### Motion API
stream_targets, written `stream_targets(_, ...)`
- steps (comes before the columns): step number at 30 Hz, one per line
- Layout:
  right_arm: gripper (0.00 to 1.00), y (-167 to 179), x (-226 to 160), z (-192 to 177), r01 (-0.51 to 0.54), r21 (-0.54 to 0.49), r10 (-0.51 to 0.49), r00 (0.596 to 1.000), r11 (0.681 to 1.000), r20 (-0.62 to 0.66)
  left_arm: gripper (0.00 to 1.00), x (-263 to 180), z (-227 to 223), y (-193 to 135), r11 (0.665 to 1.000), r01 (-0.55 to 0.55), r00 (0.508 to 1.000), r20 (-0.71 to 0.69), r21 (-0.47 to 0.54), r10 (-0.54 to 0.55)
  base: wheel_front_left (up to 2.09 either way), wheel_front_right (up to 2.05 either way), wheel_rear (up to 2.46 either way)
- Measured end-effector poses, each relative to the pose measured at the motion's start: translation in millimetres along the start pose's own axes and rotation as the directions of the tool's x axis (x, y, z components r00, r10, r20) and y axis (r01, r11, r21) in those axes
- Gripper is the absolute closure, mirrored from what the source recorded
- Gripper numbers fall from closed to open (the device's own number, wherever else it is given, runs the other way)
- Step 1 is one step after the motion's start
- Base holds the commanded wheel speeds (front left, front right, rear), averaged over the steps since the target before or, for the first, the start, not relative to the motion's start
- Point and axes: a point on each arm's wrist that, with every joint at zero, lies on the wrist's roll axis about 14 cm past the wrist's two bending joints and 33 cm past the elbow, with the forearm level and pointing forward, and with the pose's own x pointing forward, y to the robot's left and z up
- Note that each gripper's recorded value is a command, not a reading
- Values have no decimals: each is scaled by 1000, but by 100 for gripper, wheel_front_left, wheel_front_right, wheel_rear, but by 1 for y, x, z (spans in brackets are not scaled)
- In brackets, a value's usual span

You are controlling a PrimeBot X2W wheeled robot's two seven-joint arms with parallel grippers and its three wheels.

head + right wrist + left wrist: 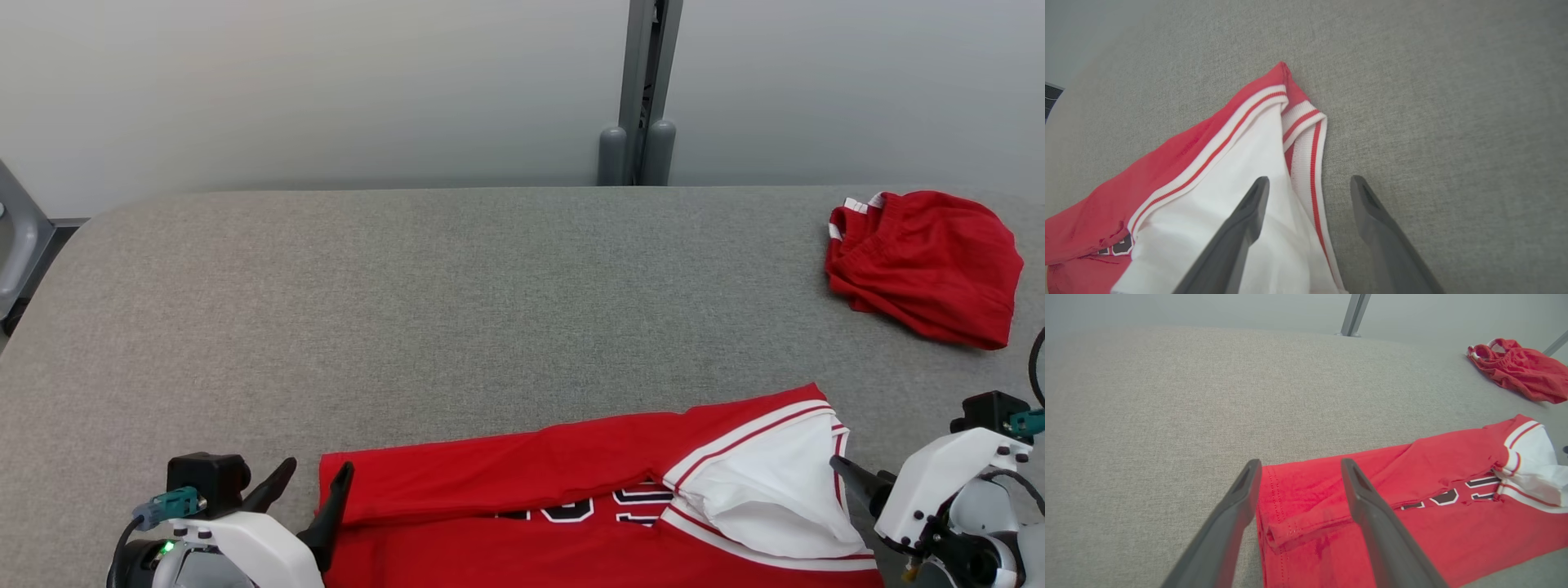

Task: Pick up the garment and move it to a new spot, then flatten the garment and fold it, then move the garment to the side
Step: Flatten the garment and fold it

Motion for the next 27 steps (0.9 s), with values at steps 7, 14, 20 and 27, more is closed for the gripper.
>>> stream_targets(7, 0, 2, 12, -19, 16, 20, -13, 994, 1000, -109, 0, -1, -9, 6, 999, -14, 1000, -13, -29, 14, 0, 0, 0)
stream_targets(14, 0, -3, 18, -36, 43, 42, -35, 984, 998, -176, 0, 4, -12, 11, 999, -21, 1000, -24, -34, 20, 0, 0, 0)
stream_targets(20, 0, 6, 20, -43, 18, 48, -6, 975, 999, -224, 0, 8, -12, 9, 999, -10, 1000, -30, -31, 9, 0, 0, 0)
stream_targets(27, 87, 21, 20, -52, -35, 55, 48, 966, 998, -253, 0, 9, -11, 10, 1000, -8, 1000, -26, -27, 7, 0, 0, 0)
